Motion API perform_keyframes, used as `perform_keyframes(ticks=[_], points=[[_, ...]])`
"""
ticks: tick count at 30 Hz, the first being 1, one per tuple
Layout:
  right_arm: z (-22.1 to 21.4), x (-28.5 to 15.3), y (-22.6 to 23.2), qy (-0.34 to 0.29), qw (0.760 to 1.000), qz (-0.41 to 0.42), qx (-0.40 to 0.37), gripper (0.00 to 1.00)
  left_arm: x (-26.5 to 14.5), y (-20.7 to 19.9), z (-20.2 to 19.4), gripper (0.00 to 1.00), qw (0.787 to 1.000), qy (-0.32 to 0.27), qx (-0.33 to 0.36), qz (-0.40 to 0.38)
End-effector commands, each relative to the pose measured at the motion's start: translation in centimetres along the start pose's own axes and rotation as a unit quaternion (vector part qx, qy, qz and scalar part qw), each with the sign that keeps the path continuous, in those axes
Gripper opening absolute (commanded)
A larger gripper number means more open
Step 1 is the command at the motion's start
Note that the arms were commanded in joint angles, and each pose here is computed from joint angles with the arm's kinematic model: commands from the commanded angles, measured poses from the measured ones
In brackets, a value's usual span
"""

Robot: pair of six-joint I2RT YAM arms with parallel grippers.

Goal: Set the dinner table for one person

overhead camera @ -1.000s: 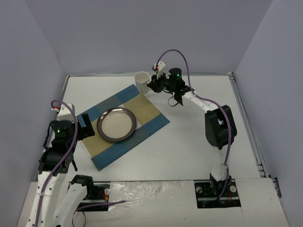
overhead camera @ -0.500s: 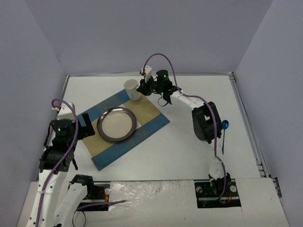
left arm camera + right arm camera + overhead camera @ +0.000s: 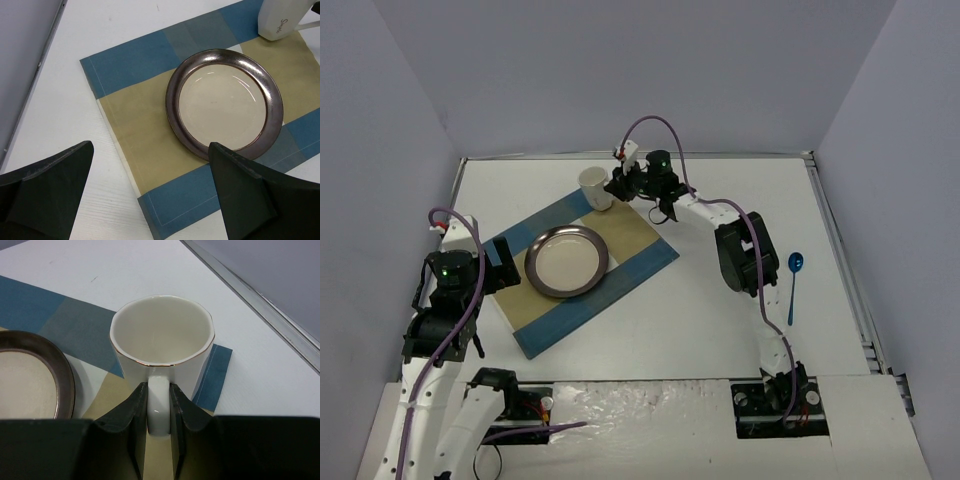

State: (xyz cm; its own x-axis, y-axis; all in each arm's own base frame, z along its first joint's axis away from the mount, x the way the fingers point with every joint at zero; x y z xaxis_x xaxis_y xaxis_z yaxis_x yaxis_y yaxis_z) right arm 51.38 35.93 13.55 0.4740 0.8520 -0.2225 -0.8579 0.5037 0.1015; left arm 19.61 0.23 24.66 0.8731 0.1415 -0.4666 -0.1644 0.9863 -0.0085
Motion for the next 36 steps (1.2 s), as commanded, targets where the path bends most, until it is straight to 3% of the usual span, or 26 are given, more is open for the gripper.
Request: perform_keyframes(ticks=[1, 13, 27, 29, 35, 36], points=[[11.6, -0.7, 1.3, -0.173, 0.981, 0.017, -0.09, 0.0, 0.3, 0.0, 1.2, 0.97, 1.0, -0.022, -0.007, 0.0], [11.0, 0.0, 0.8, -0.192, 0.975, 0.017, -0.108, 0.0, 0.4, 0.0, 1.3, 0.97, 1.0, -0.022, -0.007, 0.001], [5.0, 0.4, 0.6, -0.158, 0.982, 0.011, -0.098, 0.01, 0.5, 0.0, 1.3, 0.97, 1.0, -0.021, -0.008, -0.001], [4.7, 0.1, 0.6, -0.153, 0.983, 0.004, -0.101, 0.05, 0.5, 0.0, 1.3, 0.97, 1.0, -0.021, -0.008, -0.002], [5.1, -1.1, 0.4, -0.151, 0.983, -0.005, -0.107, 0.36, 0.4, -0.1, 1.3, 0.97, 1.0, -0.023, -0.008, -0.003], [5.1, -1.2, 0.3, -0.151, 0.983, -0.006, -0.107, 0.37, 0.4, -0.1, 1.3, 0.97, 1.0, -0.023, -0.008, -0.004]])
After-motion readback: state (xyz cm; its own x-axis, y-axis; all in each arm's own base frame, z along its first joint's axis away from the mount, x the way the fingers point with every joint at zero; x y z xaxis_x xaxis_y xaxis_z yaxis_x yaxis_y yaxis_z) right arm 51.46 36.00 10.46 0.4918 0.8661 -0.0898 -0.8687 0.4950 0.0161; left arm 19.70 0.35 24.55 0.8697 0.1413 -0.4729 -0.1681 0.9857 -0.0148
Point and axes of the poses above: each gripper's point midway between its finger pads, its own x axis out along the fingers, its own y axis along the line the jaws close on, z = x × y, the point moved 4 cm from there along -x, back along the fingers, and after that the axes turned 5 degrees about x, right-handed, at the moved point
